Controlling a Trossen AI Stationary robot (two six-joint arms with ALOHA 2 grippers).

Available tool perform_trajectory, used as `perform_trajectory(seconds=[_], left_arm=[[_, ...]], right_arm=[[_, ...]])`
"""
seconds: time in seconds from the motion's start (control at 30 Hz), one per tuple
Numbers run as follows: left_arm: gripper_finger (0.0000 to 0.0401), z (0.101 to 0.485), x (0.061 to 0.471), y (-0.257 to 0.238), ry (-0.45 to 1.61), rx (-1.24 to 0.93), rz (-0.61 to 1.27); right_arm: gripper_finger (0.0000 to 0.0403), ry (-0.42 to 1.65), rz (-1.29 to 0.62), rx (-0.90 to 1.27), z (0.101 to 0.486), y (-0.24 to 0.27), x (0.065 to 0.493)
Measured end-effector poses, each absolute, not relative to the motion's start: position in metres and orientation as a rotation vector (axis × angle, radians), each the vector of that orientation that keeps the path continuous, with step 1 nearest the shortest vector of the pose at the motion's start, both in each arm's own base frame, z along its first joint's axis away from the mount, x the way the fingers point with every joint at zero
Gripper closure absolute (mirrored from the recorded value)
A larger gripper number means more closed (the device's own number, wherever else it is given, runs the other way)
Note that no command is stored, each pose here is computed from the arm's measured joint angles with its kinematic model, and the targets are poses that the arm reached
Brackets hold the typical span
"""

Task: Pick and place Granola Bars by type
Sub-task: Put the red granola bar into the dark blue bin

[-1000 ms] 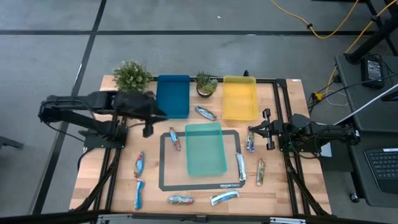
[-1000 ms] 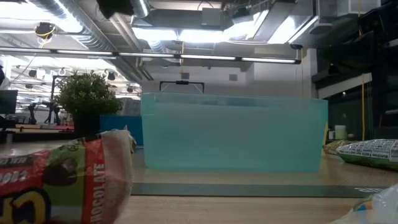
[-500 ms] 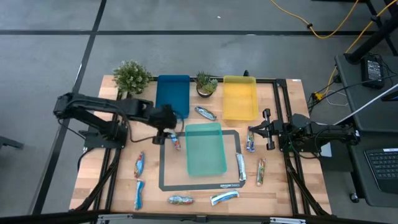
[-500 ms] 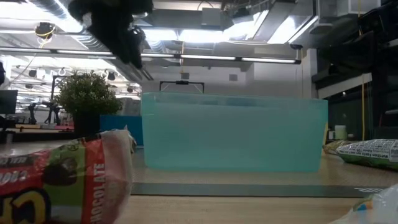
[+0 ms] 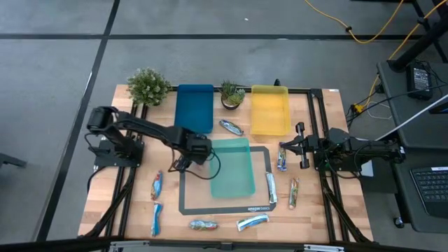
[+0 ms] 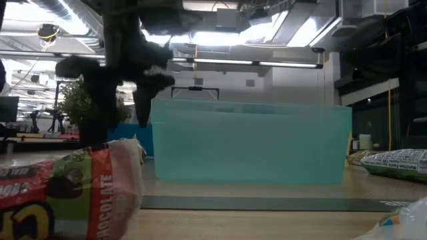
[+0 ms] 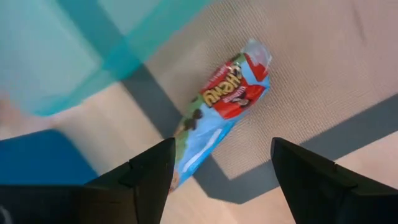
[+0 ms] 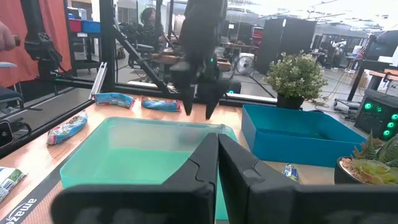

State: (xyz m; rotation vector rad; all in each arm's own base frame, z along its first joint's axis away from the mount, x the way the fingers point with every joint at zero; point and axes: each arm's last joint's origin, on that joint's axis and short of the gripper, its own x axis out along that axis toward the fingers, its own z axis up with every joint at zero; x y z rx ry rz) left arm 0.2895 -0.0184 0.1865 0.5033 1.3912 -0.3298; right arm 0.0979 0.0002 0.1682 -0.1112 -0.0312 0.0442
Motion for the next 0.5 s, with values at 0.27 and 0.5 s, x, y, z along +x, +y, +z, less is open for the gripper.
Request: perform_trajectory(seconds=[0.27,0.5], left_arm=[[0.0144,0.158,0.299,-0.018,1.478,0.475,-0.319],[0.0145,0.145,0.305,-0.019,1.493,0.467,-0.304]], right_arm=[[0.0386,-0.031,0.045,-0.111,0.168,0.0,0.098],[0.0386,-0.031,0.045,-0.111,0.168,0.0,0.098]])
